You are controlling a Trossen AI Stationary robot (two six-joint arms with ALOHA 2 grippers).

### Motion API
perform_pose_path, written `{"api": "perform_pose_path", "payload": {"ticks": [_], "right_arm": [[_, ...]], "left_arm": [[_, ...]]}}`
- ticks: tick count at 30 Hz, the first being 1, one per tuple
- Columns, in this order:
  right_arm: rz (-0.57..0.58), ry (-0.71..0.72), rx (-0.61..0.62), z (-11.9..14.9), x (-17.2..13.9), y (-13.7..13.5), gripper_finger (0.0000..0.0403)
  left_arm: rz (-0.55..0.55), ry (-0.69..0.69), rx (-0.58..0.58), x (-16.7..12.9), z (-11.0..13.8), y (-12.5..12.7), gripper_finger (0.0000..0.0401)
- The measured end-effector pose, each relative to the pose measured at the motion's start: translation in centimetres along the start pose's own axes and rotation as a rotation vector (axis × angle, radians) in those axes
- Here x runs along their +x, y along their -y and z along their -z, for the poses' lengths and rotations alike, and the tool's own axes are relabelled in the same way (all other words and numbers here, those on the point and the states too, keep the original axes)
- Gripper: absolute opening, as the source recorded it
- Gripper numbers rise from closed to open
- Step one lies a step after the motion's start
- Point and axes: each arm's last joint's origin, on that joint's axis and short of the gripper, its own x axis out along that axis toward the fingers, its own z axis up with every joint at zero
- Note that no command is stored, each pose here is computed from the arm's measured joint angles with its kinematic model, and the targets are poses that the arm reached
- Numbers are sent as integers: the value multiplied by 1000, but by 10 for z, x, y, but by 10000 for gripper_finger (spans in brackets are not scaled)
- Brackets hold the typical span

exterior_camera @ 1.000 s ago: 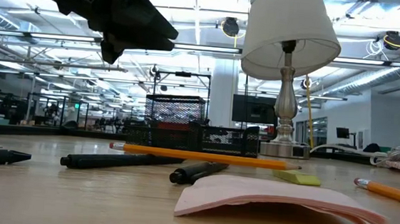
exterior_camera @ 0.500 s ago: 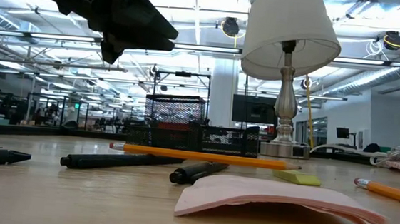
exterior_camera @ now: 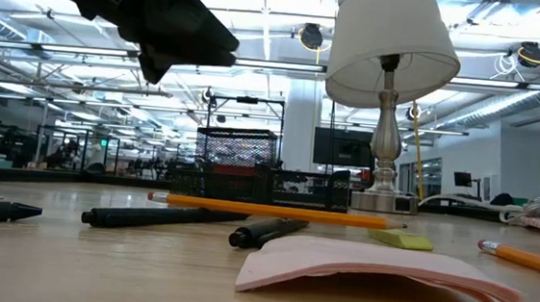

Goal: Pick and place office supplies into organizer
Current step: Put the black binder clip into the black desk organizer

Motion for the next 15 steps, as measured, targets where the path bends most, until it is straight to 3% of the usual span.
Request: {"api": "perform_pose_path", "payload": {"ticks": [15], "right_arm": [[71,270,-193,-73,37,20,5]], "left_arm": [[35,42,72,-10,-10,5,106]]}}
